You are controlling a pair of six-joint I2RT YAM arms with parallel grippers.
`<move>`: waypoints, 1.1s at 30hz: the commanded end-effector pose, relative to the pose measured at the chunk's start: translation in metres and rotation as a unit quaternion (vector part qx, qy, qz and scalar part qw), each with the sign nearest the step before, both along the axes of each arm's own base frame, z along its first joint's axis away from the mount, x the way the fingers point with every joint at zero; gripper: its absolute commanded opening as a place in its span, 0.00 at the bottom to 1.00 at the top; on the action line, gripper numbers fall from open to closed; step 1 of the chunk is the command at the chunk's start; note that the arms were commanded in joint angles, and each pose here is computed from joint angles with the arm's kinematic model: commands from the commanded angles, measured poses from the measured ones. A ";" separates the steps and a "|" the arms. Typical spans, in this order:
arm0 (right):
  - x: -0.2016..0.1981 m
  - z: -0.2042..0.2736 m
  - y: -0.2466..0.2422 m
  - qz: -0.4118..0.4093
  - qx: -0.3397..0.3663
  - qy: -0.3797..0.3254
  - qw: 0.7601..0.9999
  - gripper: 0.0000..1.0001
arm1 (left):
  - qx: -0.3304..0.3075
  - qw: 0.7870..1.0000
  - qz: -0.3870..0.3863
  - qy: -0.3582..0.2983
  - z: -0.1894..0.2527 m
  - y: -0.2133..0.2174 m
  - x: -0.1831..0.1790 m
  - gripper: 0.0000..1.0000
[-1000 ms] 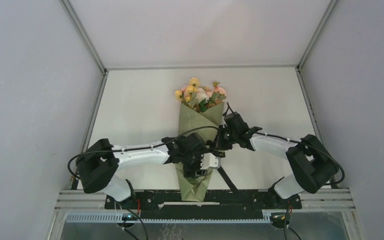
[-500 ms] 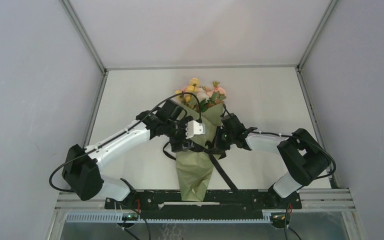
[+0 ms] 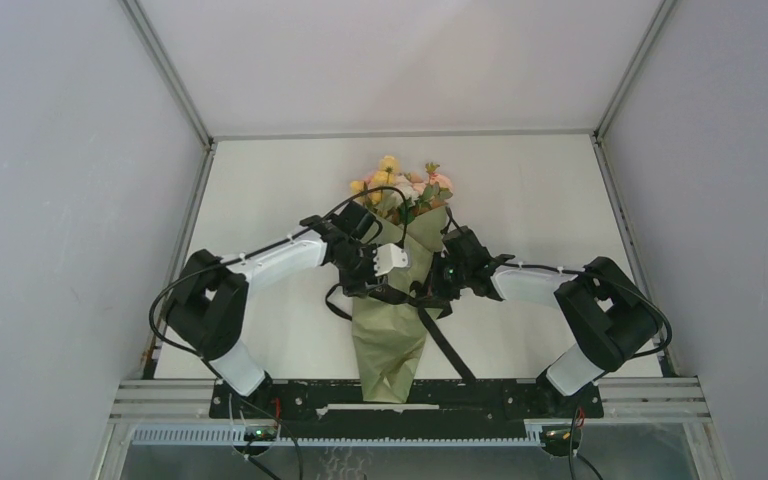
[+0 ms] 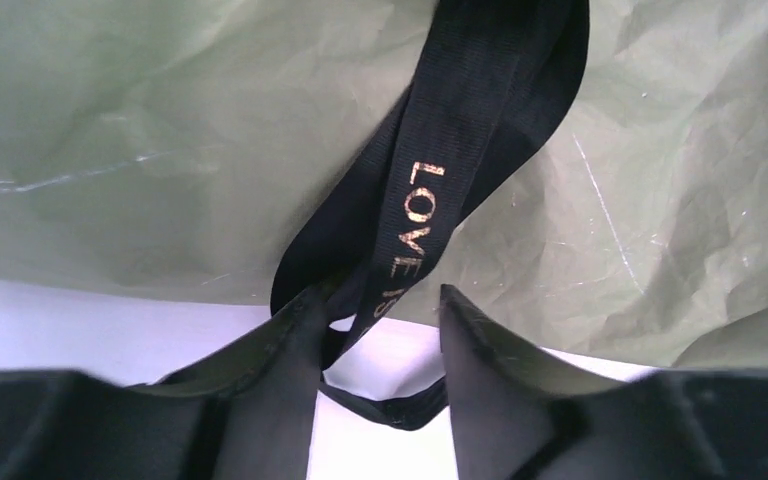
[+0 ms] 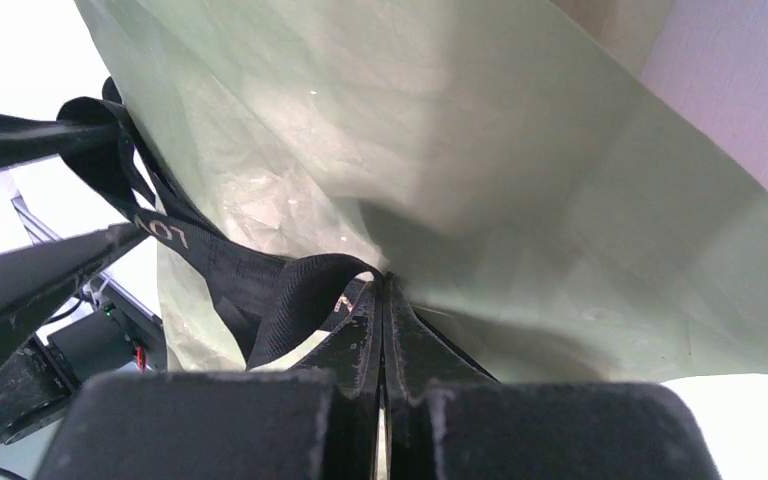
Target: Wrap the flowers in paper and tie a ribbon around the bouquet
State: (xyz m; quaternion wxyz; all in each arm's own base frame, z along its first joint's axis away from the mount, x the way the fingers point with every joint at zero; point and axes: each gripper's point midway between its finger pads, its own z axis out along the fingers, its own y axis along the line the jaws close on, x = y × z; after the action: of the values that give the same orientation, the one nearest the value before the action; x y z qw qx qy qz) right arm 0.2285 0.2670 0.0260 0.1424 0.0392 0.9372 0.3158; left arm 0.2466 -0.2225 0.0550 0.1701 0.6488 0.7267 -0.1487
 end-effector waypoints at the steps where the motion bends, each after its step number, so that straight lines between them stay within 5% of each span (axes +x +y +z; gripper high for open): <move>1: 0.020 0.027 0.016 0.000 0.044 -0.041 0.998 0.00 | -0.028 1.000 -0.007 -0.005 0.019 -0.013 0.007 0.37; 4: 0.024 0.035 0.023 0.004 0.068 -0.046 0.997 0.00 | -0.050 0.999 -0.014 0.006 0.033 -0.015 -0.005 0.12; 7: 0.032 0.041 0.026 -0.001 0.087 -0.052 0.995 0.00 | -0.073 0.997 -0.024 0.012 0.053 -0.016 -0.020 0.01; 17: 0.046 0.037 0.031 -0.001 0.087 -0.049 0.995 0.00 | -0.056 0.994 -0.086 0.045 0.084 0.011 -0.100 0.00; 23: 0.050 0.037 0.037 0.007 0.087 -0.044 0.995 0.00 | 0.028 0.992 -0.100 0.067 0.063 0.052 -0.121 0.02; 27: 0.048 0.039 0.042 0.018 0.090 -0.042 0.995 0.00 | 0.079 0.992 -0.091 0.048 0.044 0.068 -0.112 0.28; 30: 0.046 0.039 0.046 0.026 0.092 -0.038 0.995 0.00 | 0.031 0.998 -0.054 -0.007 0.046 0.040 -0.081 0.56; 33: 0.045 0.044 0.052 0.031 0.109 -0.035 0.993 0.00 | -0.051 0.996 0.003 -0.067 0.059 0.002 -0.047 0.70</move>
State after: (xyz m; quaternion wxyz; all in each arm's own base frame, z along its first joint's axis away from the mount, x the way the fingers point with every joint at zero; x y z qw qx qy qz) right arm 0.2670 0.3028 0.0501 0.1485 0.0334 0.9089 0.3881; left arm 0.1510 -0.1748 0.0994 0.1137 0.6947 0.6957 -0.1427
